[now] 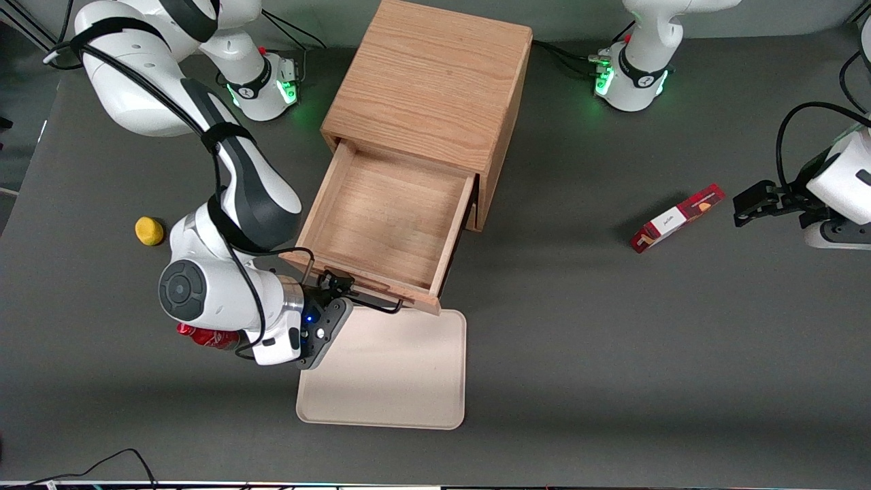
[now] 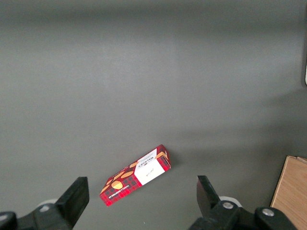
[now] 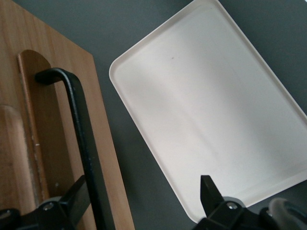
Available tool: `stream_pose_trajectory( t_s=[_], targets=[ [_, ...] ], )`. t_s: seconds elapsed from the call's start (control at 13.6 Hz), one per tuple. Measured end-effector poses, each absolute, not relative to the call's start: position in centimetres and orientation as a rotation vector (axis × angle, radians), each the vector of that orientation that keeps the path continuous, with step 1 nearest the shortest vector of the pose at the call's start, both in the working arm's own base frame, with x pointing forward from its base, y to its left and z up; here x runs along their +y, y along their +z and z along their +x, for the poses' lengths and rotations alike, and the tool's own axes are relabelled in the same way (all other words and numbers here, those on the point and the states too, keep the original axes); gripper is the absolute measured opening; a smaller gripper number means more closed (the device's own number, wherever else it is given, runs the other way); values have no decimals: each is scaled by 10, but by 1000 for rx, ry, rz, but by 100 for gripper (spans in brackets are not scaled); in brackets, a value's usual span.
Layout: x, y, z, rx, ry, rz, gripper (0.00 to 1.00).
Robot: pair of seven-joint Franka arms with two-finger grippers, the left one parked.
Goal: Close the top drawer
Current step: 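Lower the right gripper against the front of the open drawer, then push the drawer front with the right gripper into the cabinet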
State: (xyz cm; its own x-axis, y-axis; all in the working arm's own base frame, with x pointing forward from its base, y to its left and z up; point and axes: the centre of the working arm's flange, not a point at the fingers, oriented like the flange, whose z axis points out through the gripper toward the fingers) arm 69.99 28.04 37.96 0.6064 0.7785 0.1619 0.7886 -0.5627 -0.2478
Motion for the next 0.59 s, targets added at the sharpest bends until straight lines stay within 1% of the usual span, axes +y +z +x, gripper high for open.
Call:
stream_pose_trajectory(
  t_s=[0.29, 0.59],
  targets=[
    [285, 379, 698, -1278, -45, -2538, 100],
    [298, 377, 685, -1309, -18, -2527, 100]
  ],
)
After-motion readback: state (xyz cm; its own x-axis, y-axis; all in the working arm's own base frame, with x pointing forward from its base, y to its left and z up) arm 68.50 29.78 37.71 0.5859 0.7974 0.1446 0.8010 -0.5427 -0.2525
